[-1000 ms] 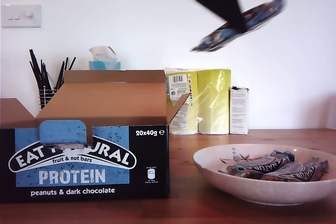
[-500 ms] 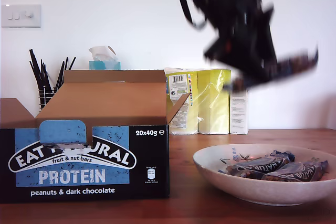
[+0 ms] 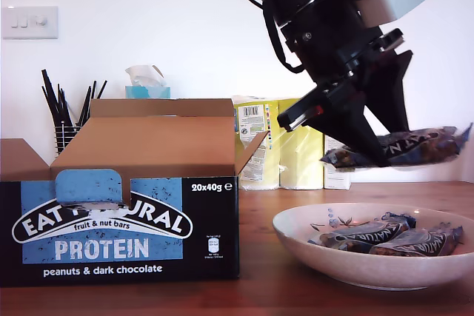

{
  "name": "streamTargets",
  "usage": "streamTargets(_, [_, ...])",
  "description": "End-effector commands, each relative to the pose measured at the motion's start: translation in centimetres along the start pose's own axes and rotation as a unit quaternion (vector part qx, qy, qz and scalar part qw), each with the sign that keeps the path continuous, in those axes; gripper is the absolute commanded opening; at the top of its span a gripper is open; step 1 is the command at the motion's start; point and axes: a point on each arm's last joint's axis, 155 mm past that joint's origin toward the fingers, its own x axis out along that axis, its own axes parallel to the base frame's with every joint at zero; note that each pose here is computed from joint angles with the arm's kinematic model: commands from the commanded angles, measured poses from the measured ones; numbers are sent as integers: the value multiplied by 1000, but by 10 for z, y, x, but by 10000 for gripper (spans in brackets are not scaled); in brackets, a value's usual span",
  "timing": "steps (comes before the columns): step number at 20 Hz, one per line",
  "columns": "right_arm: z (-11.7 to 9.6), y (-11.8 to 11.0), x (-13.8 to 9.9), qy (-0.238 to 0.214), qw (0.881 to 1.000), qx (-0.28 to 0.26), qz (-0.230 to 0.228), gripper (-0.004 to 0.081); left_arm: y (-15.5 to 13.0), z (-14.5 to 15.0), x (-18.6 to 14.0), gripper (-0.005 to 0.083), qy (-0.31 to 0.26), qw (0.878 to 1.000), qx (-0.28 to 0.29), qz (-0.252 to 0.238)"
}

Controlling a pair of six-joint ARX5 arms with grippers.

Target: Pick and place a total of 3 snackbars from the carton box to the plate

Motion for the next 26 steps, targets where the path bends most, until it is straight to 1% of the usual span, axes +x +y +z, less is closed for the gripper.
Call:
streamTargets(1, [-3, 0, 1, -1, 1000, -2, 1, -13, -27, 1, 29, 251, -8, 999, -4, -46])
streamTargets(2, [-3, 0, 1, -1, 1000, -2, 1, -13, -33, 2, 34, 251, -10, 998, -1, -56])
streamTargets(4, [-3, 0, 1, -1, 1000, -2, 1, -13, -33, 4, 36, 251, -11, 998, 11, -56])
streamTargets(11, [-3, 0, 1, -1, 1000, -1, 1, -13, -35, -3, 35, 256, -6, 998, 6, -59])
streamTargets(12, [-3, 0, 1, -1, 1000, -1, 1, -13, -35, -3, 34, 270, -7, 998, 6, -59])
streamTargets(13, [-3, 0, 1, -1, 1000, -1, 1, -13, -35, -3, 35, 311, -6, 998, 7, -58])
streamTargets(16, [-3, 0, 1, -1, 1000, -1, 2, -13, -33, -1, 34, 488, -14, 998, 7, -56])
streamTargets(17, [-3, 0, 1, -1, 1000, -1, 2, -13, -33, -1, 34, 525, -16, 998, 5, -55])
streamTargets(18, [-3, 0, 1, -1, 1000, -1, 2, -13, -33, -1, 34, 538, -16, 998, 3, -55])
streamTargets(22, [-3, 0, 1, -1, 1000, -2, 1, -13, -28, -3, 34, 536, -9, 999, 5, -45])
streamTargets(25, [-2, 0, 1, -2, 1000, -5, 1, -13, -16, -8, 20, 527, 14, 999, -12, -26])
streamTargets(26, [-3, 0, 1, -2, 1000, -8, 1, -13, -10, -10, 12, 498, 22, 999, -18, -17])
